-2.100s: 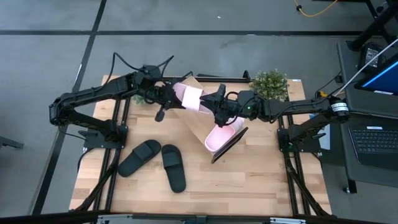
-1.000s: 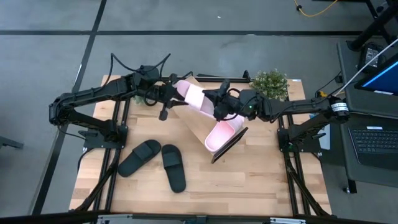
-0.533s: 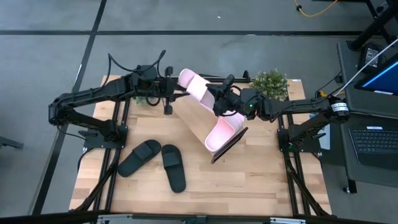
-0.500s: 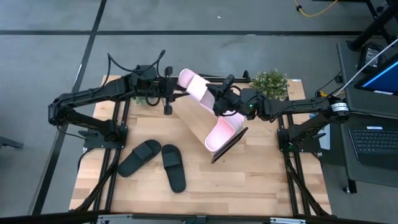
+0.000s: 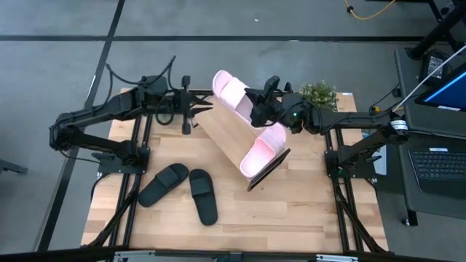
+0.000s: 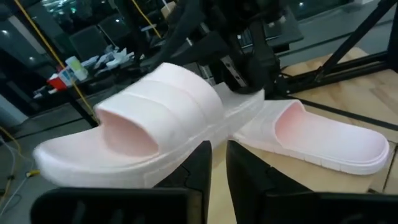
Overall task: Pick and place slides into the shelf
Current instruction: Put the pink slipper on the shelf
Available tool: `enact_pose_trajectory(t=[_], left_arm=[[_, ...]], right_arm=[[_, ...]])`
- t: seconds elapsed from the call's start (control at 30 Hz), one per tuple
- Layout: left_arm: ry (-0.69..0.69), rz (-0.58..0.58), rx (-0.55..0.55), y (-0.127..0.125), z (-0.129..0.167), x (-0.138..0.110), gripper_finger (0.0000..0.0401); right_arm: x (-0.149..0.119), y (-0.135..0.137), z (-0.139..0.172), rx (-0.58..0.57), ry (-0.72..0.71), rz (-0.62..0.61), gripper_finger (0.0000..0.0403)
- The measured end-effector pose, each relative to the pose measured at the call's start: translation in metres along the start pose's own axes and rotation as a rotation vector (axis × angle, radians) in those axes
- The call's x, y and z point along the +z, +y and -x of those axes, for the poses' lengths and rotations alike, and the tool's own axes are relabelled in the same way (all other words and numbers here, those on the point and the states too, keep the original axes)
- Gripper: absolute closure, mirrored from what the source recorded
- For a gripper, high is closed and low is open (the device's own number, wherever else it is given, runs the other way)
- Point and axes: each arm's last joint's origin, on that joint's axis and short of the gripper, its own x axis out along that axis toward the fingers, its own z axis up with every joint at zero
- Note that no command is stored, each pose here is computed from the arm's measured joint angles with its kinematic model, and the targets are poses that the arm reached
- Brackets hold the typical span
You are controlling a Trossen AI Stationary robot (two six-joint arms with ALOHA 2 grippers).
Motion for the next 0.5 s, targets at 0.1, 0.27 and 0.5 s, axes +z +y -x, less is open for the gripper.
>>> enact_pose_trajectory(t=[0.1, 0.27, 0.5], left_arm=[[0.025, 0.024, -0.008, -0.002, 0.008, -0.001, 0.0371], [0.075, 0.015, -0.005, -0.012, 0.01, -0.003, 0.0391], [0.186, -0.024, 0.095, -0.033, 0.002, -0.015, 0.04]], right_arm=[[0.001, -0.005, 0.001, -0.012, 0.039, -0.026, 0.0397], [-0.002, -0.006, 0.001, -0.063, 0.138, -0.089, 0.0397], [-0.008, -0.008, 0.003, -0.198, 0.342, -0.201, 0.0397]])
